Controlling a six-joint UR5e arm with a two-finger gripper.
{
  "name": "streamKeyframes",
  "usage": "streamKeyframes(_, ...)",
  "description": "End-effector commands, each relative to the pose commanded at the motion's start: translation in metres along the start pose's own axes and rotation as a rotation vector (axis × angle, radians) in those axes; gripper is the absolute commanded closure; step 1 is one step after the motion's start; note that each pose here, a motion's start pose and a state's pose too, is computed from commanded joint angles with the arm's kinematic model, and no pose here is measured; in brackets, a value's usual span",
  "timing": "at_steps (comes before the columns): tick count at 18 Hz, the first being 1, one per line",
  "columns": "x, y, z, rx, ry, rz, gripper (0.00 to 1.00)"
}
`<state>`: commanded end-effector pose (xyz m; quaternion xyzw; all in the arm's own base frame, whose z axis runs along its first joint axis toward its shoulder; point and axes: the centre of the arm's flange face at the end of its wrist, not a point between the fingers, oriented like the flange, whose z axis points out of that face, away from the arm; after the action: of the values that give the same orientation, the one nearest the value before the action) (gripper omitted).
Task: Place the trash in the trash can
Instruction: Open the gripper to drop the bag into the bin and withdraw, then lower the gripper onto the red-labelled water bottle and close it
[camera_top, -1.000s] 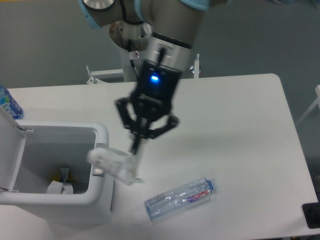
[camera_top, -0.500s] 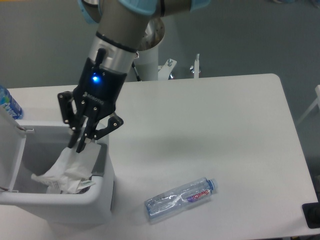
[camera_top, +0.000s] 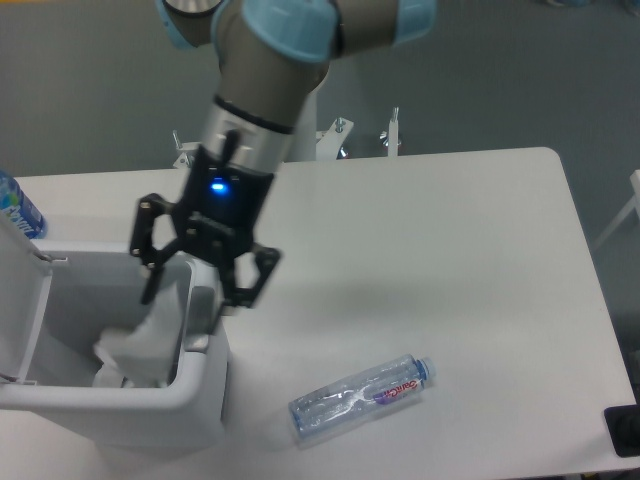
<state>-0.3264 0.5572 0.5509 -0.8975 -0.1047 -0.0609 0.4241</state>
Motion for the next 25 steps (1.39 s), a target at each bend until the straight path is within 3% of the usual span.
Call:
streamKeyframes(2, -0.021, -0.003, -0.012, 0.028, 0.000, -0.027, 0.00)
streamKeyframes(6, -0.080, 0.018, 0.035, -0.025, -0.003, -0.010, 0.00)
streamKeyframes(9, -0.106, 0.040, 0.074, -0.076, 0.013, 0.094, 0.00)
streamKeyframes(13, -0.145, 0.080, 0.125, -0.247, -0.072, 0.252, 0.00)
streamKeyframes(19, -0.135, 0.117, 0.192, -0.486, -0.123, 0.389, 0.00)
streamKeyframes(25, -0.102, 0.145, 0.239, -0.604, -0.043, 0.483, 0.00)
